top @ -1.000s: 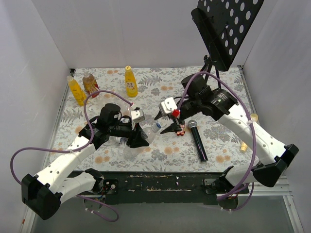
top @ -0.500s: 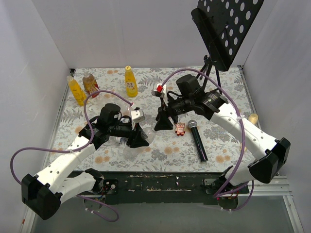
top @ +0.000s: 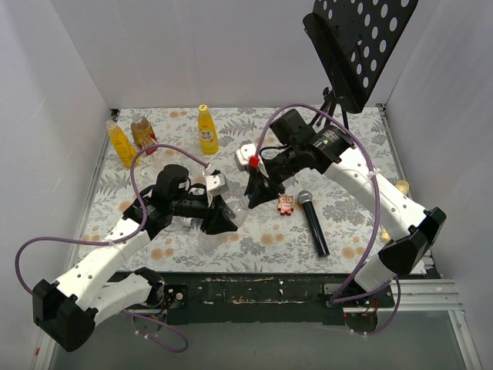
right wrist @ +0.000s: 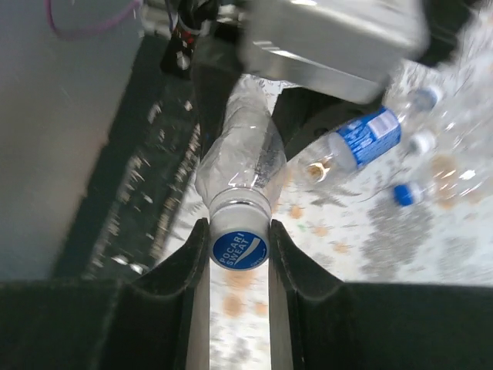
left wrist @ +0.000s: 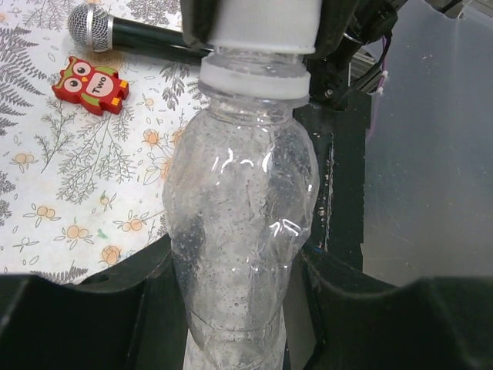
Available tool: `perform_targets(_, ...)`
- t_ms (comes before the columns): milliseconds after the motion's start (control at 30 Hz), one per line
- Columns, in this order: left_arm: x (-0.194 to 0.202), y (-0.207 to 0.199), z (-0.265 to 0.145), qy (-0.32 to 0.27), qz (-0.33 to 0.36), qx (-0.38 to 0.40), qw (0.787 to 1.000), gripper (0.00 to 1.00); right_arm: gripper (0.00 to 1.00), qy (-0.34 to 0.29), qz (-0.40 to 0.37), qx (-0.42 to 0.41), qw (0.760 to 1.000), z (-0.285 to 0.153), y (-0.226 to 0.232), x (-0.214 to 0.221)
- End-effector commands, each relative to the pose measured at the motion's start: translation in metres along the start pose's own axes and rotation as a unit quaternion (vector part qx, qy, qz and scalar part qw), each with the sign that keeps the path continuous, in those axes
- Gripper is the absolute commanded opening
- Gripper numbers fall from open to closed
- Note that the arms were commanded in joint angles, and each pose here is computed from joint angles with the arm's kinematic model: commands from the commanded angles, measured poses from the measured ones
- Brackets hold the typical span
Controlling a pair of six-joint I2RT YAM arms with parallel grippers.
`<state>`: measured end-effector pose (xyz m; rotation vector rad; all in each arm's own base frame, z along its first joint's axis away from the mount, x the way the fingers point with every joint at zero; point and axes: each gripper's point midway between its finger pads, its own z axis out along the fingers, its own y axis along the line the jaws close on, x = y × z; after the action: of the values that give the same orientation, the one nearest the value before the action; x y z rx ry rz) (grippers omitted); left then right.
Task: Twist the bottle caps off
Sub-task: Unscrew the bottle cap from the plastic bottle.
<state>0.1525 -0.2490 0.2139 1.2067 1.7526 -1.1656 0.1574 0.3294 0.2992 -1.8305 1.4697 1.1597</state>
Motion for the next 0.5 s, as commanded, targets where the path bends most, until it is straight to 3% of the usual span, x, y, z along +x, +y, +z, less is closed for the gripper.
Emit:
perform_targets(0, 0.002, -0.006, -0.005, 0.006, 0.005, 0.006, 1.0, 0.0, 0.01, 0.03, -0.395, -0.053, 0.917, -0.02, 0.036, 0.011)
perform_targets(33, 0.001, -0.007, -0.005, 0.006, 0.006, 0.009, 1.0, 0.0, 0.01, 0.044, -0.493, -0.047, 0.868, -0.022, 0.034, 0.015)
perform_targets(67, 0.001, -0.008, -0.005, 0.006, 0.005, 0.013, 1.0, 0.0, 0.01, 0.073, -0.53, -0.055, 0.843, -0.024, 0.028, 0.024)
perform_targets(367, 0.006, -0.003, -0.003, 0.017, 0.004, 0.006, 1.0, 0.0, 0.01, 0.151, -0.676, -0.042, 0.72, -0.033, -0.018, -0.001)
perform_targets(467, 0.005, -0.004, -0.003, 0.017, 0.007, 0.011, 1.0, 0.0, 0.01, 0.205, -0.737, -0.08, 0.639, -0.037, -0.021, 0.026)
